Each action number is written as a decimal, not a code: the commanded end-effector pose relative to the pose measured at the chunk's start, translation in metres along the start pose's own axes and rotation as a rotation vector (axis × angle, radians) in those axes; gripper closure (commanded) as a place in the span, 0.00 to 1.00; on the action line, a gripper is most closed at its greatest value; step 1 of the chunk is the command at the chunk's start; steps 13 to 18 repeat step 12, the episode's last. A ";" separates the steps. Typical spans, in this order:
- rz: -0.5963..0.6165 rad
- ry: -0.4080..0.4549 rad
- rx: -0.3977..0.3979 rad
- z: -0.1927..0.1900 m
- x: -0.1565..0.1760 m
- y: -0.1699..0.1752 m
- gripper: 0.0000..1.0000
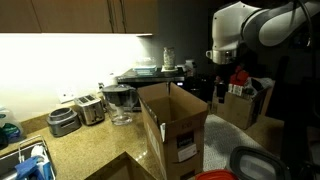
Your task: Put the carton in the brown box.
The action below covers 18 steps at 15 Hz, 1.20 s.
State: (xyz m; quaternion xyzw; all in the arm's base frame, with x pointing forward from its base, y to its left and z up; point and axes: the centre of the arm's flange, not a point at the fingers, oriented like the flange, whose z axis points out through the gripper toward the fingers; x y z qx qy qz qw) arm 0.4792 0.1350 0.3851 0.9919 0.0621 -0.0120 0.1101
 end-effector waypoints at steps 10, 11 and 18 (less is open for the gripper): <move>0.005 -0.059 0.004 0.010 -0.005 0.010 0.00; 0.005 -0.059 0.004 0.010 -0.005 0.010 0.00; 0.005 -0.059 0.004 0.010 -0.005 0.010 0.00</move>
